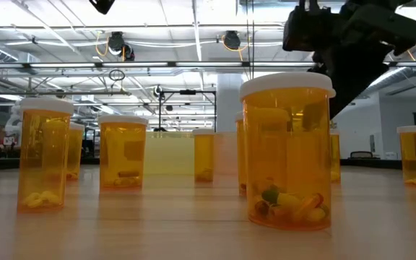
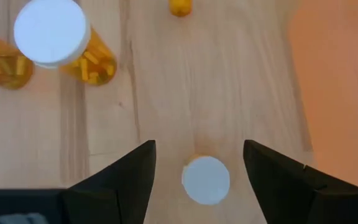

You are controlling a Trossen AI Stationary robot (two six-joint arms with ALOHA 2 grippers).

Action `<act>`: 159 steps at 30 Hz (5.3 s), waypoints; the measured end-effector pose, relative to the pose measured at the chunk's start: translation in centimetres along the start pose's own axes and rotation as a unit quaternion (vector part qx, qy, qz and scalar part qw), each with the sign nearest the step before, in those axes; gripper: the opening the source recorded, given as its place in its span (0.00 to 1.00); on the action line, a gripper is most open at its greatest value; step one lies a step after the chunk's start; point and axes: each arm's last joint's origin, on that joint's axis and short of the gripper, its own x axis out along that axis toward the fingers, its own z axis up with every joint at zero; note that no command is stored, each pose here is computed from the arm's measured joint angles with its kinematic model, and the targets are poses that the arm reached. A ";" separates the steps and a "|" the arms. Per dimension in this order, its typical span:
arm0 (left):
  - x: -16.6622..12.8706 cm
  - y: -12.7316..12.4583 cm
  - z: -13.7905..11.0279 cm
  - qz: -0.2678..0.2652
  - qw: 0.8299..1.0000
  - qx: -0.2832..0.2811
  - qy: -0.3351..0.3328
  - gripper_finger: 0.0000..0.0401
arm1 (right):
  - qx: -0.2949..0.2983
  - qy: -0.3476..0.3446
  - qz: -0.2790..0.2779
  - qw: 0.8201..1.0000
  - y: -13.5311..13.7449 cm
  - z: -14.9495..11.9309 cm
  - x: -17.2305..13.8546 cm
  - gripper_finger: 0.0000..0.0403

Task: Pick and place medicine bottles into bin by pill shape (circle, oval)
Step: Put the small orange pill bottle into the orange bin

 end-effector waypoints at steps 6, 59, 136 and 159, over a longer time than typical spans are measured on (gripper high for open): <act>0.0 0.0 0.0 0.000 1.000 0.004 0.000 0.06 | 0.001 0.009 -0.004 1.000 -0.4 0.3 -0.1 0.59; 0.0 0.0 0.0 0.000 1.000 0.013 -0.001 0.06 | 0.053 0.038 -0.018 0.998 -0.6 -0.9 1.3 0.38; 0.0 0.0 0.0 0.000 0.999 0.042 0.002 0.06 | 0.176 -0.027 -0.114 0.977 -20.1 7.9 -6.7 0.31; 0.0 0.0 0.0 0.000 0.999 0.047 0.001 0.06 | 0.230 -0.041 -0.154 0.960 -23.2 3.6 -2.6 0.31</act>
